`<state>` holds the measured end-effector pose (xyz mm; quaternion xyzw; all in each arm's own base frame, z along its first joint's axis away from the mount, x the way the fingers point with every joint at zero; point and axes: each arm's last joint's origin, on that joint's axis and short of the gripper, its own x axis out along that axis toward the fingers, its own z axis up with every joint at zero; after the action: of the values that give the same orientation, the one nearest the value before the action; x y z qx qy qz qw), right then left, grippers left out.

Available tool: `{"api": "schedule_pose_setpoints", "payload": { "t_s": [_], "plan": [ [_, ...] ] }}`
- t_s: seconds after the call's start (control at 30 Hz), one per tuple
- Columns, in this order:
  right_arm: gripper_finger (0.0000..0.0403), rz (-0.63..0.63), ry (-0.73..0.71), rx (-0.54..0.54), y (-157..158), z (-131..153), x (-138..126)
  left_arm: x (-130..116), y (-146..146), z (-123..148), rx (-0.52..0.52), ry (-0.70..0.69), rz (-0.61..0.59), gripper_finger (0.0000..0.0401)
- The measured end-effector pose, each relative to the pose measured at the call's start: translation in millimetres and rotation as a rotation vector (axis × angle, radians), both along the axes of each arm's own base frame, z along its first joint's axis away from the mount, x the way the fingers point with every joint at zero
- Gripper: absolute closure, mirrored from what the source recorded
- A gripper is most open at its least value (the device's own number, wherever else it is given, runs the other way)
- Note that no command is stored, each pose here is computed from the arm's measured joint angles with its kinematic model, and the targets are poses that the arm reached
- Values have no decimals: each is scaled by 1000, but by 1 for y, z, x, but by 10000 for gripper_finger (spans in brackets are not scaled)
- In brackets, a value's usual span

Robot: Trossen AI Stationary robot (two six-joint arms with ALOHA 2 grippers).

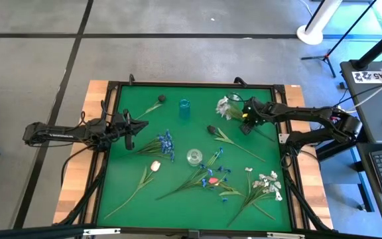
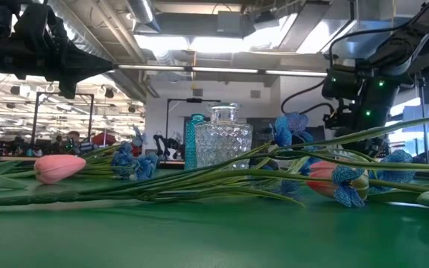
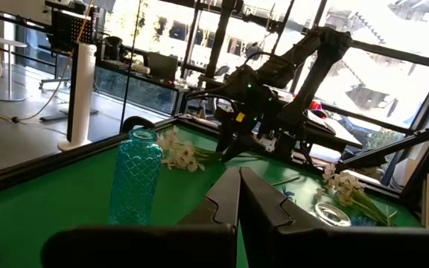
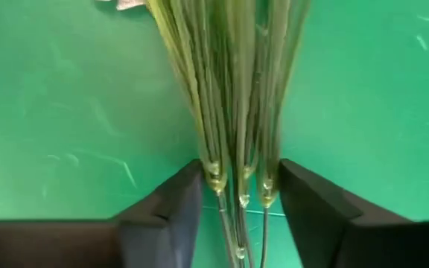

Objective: Sort flowers into vase by color
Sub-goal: Put the top white flowers into the blue vase

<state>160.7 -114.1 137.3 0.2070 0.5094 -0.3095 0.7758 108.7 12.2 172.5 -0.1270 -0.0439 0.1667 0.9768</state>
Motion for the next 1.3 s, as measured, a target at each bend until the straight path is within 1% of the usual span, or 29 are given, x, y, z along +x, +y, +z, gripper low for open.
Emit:
{"api": "schedule_pose_setpoints", "payload": {
  "t_s": [0.07, 0.17, 0.3, 0.33, 0.4, 0.5, 0.6, 0.67, 0.7, 0.8, 0.87, 0.93, 1.03, 1.13, 1.23, 1.3],
  "plan": [
    [277, 15, -9, -20, -1, 0, 1, 0, 0, 0, 0, 0, -1, 401],
    [323, 70, -53, -61, -4, 3, 6, 0, 0, 0, 0, 0, 0, 401],
    [381, 92, -103, -99, -7, 8, 11, 0, 0, 0, 0, 0, -1, 401],
    [388, 92, -113, -107, -8, 11, 13, 0, 0, 0, 0, 0, 0, 401],
    [389, 84, -144, -126, -11, 19, 17, 0, 0, 0, 0, 0, 0, 401],
    [370, 63, -213, -162, -15, 38, 22, 0, 0, 0, 0, 0, 0, 401],
    [364, 61, -313, -188, -16, 61, 26, 0, 0, 0, 0, 0, 0, 401],
    [369, 67, -402, -198, -15, 78, 26, 0, 0, 0, 0, 0, 0, 401],
    [375, 72, -455, -201, -14, 87, 26, 0, 0, 0, 0, 0, 0, 401],
    [392, 133, -674, -201, -9, 112, 25, 0, 0, 0, 0, 0, 0, 401],
    [394, 212, -829, -216, -2, 128, 28, 0, 0, 0, 0, 0, -1, 401],
    [387, 294, -967, -269, 8, 140, 32, 0, 0, 0, 0, 0, 0, 401],
    [379, 400, -1135, -336, 25, 145, 40, 0, 0, 0, 0, 0, 0, 401],
    [384, 471, -1285, -394, 42, 145, 47, 0, 0, 0, 0, 0, 0, 401],
    [392, 503, -1392, -434, 57, 140, 54, 0, 0, 0, 0, 0, 0, 401],
    [392, 535, -1432, -473, 65, 136, 60, 0, 0, 0, 0, 0, 0, 401]
  ]
}}
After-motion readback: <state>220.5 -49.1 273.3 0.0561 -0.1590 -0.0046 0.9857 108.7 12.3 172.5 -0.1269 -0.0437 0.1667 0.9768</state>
